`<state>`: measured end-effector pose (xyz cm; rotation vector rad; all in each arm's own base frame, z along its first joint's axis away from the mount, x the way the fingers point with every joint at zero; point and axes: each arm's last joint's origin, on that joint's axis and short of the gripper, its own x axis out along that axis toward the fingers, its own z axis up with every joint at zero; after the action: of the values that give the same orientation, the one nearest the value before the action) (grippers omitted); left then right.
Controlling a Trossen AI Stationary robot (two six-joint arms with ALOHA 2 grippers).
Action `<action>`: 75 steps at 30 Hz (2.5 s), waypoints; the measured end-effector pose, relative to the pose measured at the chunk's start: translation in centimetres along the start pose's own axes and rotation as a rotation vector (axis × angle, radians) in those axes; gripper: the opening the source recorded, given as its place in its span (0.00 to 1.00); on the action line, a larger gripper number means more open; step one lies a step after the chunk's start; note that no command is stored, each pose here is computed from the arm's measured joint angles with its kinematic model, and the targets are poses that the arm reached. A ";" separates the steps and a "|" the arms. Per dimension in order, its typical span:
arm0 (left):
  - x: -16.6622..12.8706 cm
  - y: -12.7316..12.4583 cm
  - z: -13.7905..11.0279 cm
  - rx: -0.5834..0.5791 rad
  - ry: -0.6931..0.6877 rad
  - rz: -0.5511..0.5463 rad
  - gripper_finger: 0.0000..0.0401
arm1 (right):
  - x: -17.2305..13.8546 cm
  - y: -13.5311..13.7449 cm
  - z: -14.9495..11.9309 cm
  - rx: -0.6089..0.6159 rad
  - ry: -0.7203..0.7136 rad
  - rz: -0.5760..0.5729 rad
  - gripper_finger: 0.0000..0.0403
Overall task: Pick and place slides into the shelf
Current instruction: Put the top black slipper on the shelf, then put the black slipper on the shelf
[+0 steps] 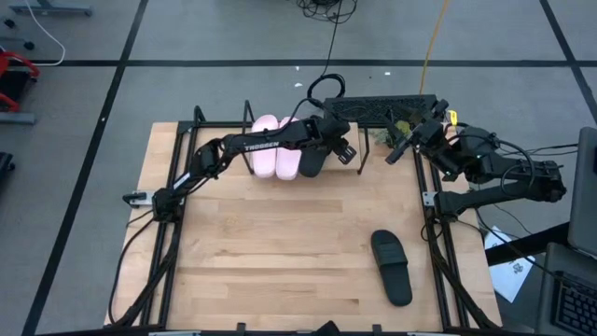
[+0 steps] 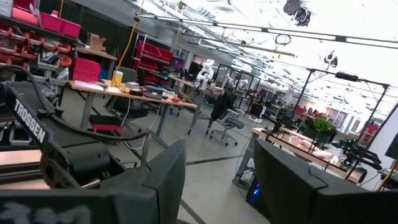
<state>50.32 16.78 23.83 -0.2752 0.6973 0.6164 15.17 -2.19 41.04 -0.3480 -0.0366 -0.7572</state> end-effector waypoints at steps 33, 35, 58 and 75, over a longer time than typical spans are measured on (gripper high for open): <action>3.0 0.8 -1.8 0.001 0.071 0.010 0.32 | 0.0 -0.2 0.3 0.010 -0.027 -0.014 0.45; 3.0 1.0 -1.8 0.005 0.067 0.028 0.32 | 0.0 -0.2 0.3 0.010 -0.027 -0.014 0.45; 3.4 2.3 -0.9 -0.080 0.008 0.058 0.32 | 0.0 -0.2 0.3 -0.009 -0.027 -0.014 0.45; 0.3 4.9 3.7 -0.090 -0.147 0.167 0.32 | 0.0 -0.1 0.1 -0.035 -0.011 -0.006 0.45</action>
<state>49.40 22.38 26.23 -0.2537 0.5548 0.8202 15.12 -2.19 41.19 -0.3858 -0.0348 -0.7629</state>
